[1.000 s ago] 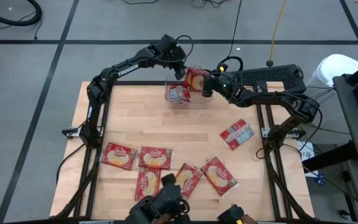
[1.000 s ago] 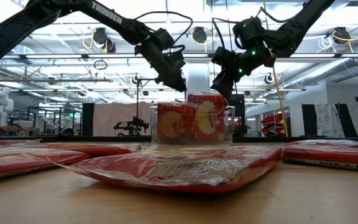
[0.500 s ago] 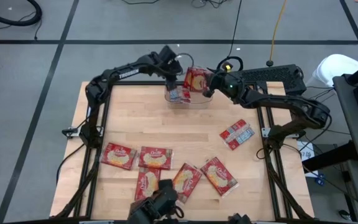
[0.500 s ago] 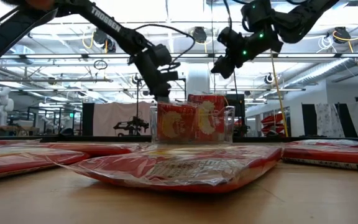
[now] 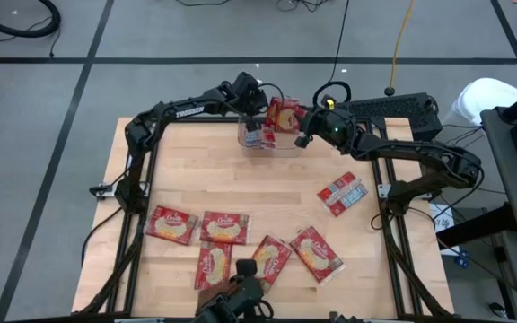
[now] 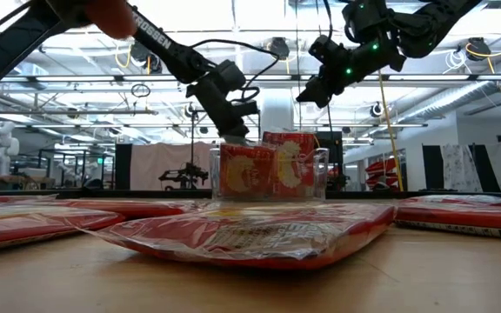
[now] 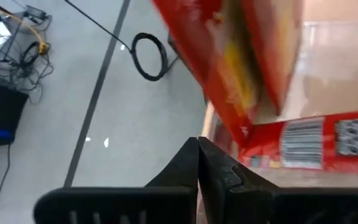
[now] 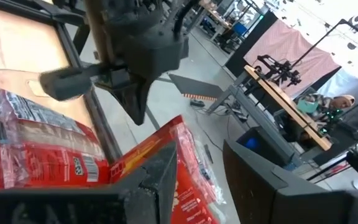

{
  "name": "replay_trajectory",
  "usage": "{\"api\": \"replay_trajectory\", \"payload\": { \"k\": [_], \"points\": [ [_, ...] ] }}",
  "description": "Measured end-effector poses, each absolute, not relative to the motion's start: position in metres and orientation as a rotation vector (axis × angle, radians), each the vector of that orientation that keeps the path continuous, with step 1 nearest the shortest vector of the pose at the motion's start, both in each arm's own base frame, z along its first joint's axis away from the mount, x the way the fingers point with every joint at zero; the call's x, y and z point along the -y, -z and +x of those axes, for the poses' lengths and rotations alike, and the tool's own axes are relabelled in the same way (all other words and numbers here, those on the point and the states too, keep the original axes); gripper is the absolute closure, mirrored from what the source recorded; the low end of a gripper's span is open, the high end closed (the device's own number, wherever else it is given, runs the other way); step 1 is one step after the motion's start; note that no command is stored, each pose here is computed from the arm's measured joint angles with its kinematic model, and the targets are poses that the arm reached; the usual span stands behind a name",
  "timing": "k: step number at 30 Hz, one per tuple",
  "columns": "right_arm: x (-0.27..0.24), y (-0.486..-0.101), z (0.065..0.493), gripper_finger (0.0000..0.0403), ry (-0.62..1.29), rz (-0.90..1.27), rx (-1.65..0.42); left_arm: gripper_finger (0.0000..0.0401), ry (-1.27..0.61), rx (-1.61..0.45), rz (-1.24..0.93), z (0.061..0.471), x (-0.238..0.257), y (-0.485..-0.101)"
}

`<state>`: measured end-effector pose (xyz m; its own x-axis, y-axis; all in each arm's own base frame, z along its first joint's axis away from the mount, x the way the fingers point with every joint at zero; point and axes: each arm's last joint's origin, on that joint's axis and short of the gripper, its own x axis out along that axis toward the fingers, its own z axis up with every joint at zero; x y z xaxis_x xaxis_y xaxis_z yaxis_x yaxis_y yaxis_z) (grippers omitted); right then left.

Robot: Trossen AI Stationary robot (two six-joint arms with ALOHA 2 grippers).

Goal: Sort popcorn bags into baskets
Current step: Adjust the red popcorn bags in the transparent bin

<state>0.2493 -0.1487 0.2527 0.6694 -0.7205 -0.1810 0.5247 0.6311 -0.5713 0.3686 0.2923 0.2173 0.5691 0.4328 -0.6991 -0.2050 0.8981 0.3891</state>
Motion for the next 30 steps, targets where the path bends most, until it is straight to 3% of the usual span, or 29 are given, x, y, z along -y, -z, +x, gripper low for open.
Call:
{"api": "replay_trajectory", "payload": {
  "k": [30],
  "points": [
    [0.142, -0.255, 0.252, 0.0277, 0.714, -0.531, -0.410, 0.0389, -0.317, -0.811, 0.252, 0.387, -0.295, -0.188]
  ]
}}
